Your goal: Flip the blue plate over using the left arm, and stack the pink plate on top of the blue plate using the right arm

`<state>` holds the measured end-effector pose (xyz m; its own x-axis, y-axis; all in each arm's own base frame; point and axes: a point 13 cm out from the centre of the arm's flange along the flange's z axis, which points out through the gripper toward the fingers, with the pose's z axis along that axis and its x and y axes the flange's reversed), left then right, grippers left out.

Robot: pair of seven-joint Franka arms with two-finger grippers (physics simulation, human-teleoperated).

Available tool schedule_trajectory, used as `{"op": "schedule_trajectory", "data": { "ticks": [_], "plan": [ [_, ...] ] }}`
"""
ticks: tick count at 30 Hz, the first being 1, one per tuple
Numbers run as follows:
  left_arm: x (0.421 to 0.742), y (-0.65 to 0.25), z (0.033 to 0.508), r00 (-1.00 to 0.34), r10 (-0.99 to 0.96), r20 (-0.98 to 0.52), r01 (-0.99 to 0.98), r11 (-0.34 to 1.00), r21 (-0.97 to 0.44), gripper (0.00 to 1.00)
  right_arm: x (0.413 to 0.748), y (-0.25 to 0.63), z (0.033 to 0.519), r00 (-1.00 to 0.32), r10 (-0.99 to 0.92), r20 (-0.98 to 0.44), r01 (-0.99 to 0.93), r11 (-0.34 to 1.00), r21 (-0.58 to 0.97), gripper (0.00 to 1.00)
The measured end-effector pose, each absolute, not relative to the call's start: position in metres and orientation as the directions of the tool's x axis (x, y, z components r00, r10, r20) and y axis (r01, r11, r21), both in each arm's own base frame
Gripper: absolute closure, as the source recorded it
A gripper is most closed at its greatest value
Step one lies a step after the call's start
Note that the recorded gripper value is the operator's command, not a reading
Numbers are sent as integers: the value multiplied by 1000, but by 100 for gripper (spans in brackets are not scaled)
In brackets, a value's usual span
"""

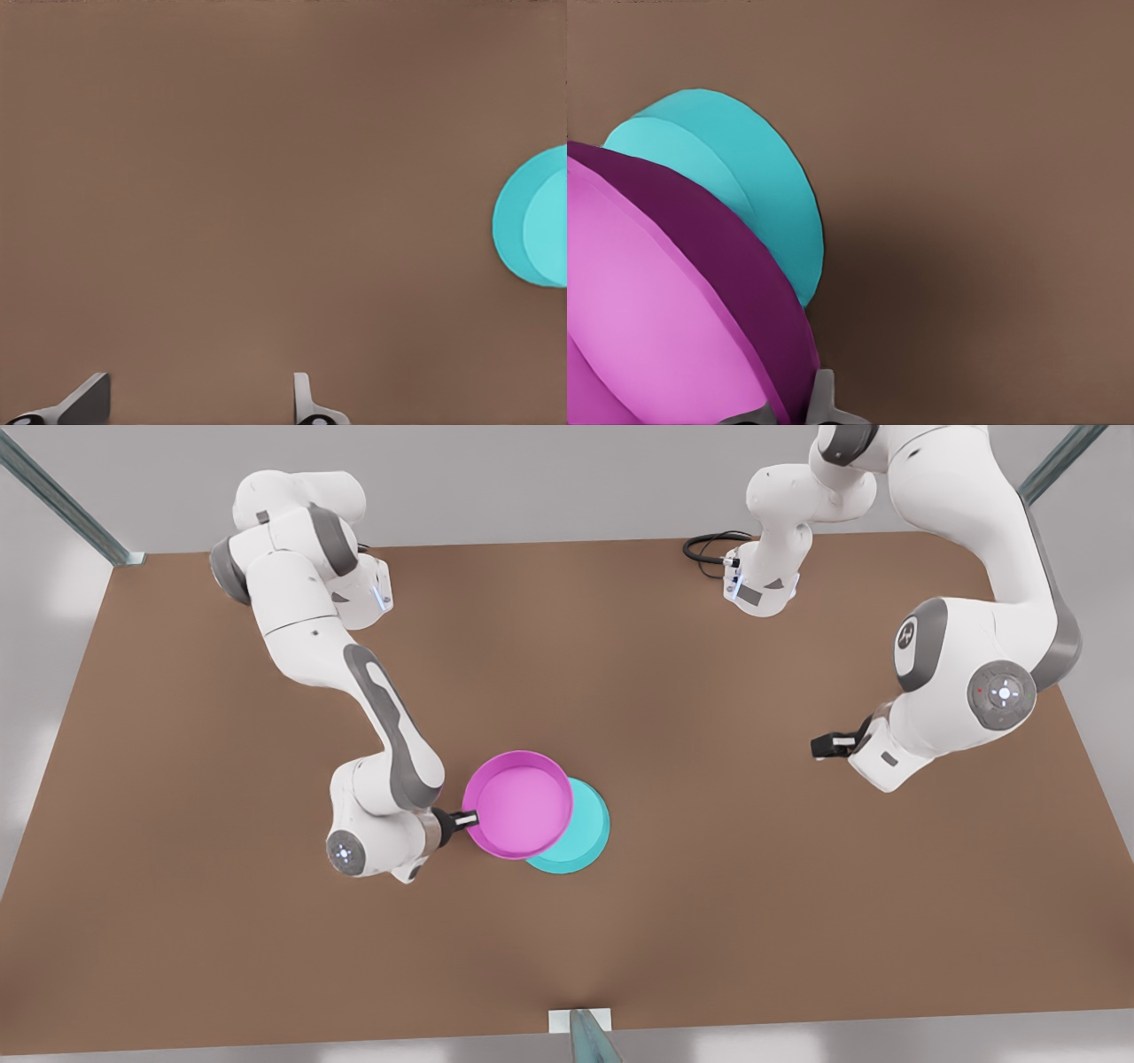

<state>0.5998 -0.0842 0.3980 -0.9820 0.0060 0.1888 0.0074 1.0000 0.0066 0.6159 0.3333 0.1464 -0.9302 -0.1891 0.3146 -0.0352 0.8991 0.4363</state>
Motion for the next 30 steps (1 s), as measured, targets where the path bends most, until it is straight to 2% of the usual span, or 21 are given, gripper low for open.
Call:
{"op": "schedule_trajectory", "data": {
  "ticks": [4, 5, 6, 11, 16, 19, 20, 22, 23, 25, 28, 30],
  "plan": [
    [607, -85, 403, -987, 11, 163, 10, 1000, -2, 0, 613, 369, 130, -940, -119, 321, 23, 914, 405, 79],
    [608, -86, 403, -987, 12, 161, 12, 1000, -3, 0, 613, 373, 128, -942, -99, 321, 39, 916, 399, 65],
    [608, -86, 402, -987, 14, 160, 13, 1000, -5, 0, 614, 376, 127, -944, -79, 322, 56, 918, 391, 0],
    [613, -89, 392, -987, 22, 161, 20, 1000, -11, 0, 617, 387, 127, -946, 4, 323, 127, 923, 363, 0],
    [615, -95, 392, -988, 27, 155, 25, 1000, -14, 0, 659, 334, 180, -953, 116, 279, 214, 912, 349, 0],
    [615, -95, 392, -988, 25, 152, 23, 1000, -14, 0, 672, 272, 239, -962, 149, 230, 209, 942, 264, 0],
    [615, -96, 392, -988, 25, 151, 23, 1000, -14, 0, 680, 242, 276, -972, 151, 182, 188, 959, 211, 0],
    [616, -96, 392, -988, 24, 150, 22, 1000, -13, 0, 689, 156, 385, -983, 173, 63, 180, 976, 123, 0],
    [616, -96, 392, -988, 23, 150, 21, 1000, -13, 0, 681, 116, 428, -984, 176, 18, 177, 982, 61, 0],
    [616, -97, 392, -989, 23, 149, 21, 1000, -12, 0, 640, 68, 485, -987, 159, -7, 159, 986, -52, 0],
    [615, -101, 393, -989, 27, 147, 25, 1000, -11, 0, 576, 36, 507, -992, 122, 43, 114, 982, -151, 0],
    [615, -102, 393, -989, 26, 147, 24, 1000, -10, 0, 559, 25, 509, -993, 99, 66, 86, 980, -181, 0]
  ]
}}
